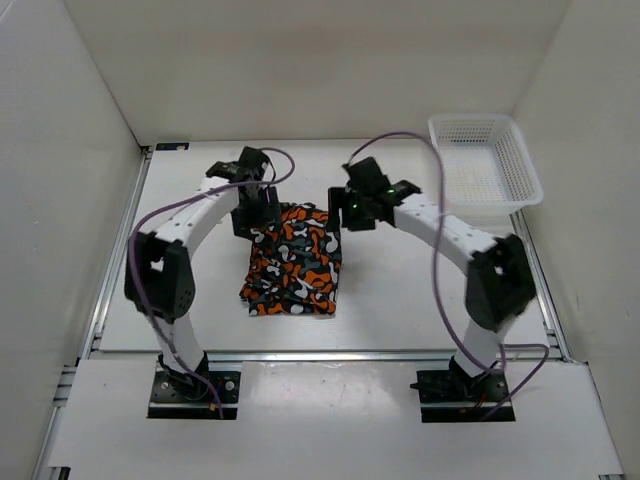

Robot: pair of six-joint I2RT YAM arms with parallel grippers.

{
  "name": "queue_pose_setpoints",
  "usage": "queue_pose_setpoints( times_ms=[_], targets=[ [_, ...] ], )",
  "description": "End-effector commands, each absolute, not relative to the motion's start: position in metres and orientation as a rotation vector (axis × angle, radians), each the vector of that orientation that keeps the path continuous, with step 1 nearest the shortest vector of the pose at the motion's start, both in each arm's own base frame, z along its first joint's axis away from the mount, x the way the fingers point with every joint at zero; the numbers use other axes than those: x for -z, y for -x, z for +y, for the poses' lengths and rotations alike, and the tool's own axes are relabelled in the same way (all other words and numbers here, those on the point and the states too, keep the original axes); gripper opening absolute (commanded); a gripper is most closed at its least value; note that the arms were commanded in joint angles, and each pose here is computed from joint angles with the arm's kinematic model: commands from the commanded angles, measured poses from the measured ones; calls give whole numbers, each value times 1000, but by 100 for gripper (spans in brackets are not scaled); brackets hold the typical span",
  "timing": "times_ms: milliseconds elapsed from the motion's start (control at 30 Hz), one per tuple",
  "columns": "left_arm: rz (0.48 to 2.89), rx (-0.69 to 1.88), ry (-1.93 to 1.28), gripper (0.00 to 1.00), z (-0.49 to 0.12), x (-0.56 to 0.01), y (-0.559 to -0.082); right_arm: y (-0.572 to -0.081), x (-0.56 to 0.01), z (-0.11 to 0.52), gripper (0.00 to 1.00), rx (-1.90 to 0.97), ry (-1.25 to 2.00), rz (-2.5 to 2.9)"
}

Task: Fold and stack the shorts
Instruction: Fold the shorts

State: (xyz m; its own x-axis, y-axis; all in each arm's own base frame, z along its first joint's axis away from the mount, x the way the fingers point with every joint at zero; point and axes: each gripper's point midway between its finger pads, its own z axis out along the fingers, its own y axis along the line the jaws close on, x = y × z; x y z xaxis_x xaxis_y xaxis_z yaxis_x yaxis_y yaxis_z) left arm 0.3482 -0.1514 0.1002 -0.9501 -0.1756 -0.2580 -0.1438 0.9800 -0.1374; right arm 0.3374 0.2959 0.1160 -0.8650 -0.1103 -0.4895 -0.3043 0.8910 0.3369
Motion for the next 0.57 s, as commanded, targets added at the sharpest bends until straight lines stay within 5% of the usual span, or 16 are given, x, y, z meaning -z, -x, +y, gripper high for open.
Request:
queue_pose_setpoints(
  times_ms=[0, 200, 400, 467, 533],
  targets=[
    [2606, 291, 141, 84, -151, -213, -343, -341, -195, 243, 81, -409, 195, 2397],
    [2370, 352, 111, 90, -129, -300, -308, -308, -227, 150, 88, -160, -26, 2285],
    [2255, 316, 152, 90, -97, -318, -270, -281, -218, 109, 89, -76, -117, 2285],
    [2242, 304, 167, 91, -90, -318, -264, -274, -213, 103, 76, -66, -131, 2290],
    [2231, 315, 181, 91, -88, -317, -255, -272, -210, 100, 76, -60, -148, 2281]
  ],
)
